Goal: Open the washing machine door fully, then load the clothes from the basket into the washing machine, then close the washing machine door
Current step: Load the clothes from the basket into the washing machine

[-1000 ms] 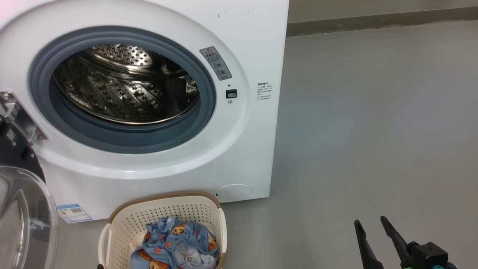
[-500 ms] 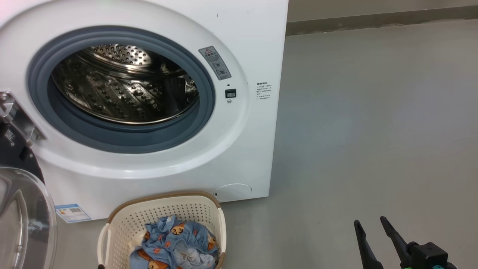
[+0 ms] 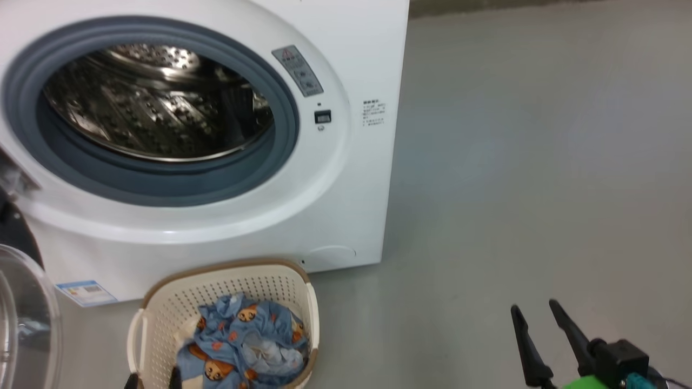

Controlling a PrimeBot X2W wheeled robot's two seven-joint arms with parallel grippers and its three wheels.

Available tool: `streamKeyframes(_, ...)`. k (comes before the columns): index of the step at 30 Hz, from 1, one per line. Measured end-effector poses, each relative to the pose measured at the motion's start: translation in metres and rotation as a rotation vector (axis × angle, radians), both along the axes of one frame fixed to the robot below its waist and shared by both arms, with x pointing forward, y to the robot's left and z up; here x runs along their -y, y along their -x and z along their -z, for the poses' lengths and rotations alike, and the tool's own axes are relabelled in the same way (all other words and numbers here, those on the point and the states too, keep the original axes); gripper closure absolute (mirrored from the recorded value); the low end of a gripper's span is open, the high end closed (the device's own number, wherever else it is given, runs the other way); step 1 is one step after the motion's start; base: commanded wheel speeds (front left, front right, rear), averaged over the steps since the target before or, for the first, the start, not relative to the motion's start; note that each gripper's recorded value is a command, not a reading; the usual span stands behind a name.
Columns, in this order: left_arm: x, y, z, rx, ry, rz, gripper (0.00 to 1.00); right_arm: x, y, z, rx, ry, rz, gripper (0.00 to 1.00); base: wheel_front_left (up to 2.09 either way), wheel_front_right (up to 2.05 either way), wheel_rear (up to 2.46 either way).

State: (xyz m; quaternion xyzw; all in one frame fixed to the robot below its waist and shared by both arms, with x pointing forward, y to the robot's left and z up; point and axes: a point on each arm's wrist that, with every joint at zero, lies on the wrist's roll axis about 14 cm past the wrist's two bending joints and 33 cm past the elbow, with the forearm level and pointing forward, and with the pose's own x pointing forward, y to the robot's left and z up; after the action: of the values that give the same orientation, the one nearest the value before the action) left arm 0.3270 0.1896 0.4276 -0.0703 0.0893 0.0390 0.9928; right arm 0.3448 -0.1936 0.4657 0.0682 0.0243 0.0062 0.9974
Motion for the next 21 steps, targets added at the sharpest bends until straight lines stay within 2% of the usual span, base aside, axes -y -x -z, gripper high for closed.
streamKeyframes(6,0.02,-0.036,0.017,-0.036,0.021,0.075,0.0,0.0,-0.023,-0.003,0.012,0.006,-0.003,0.0,0.0,0.0,0.0)
streamKeyframes(21,0.038,-0.087,0.112,-0.302,0.033,0.15,0.0,0.013,-0.053,0.024,-0.055,0.022,0.035,0.0,0.0,0.0,0.0)
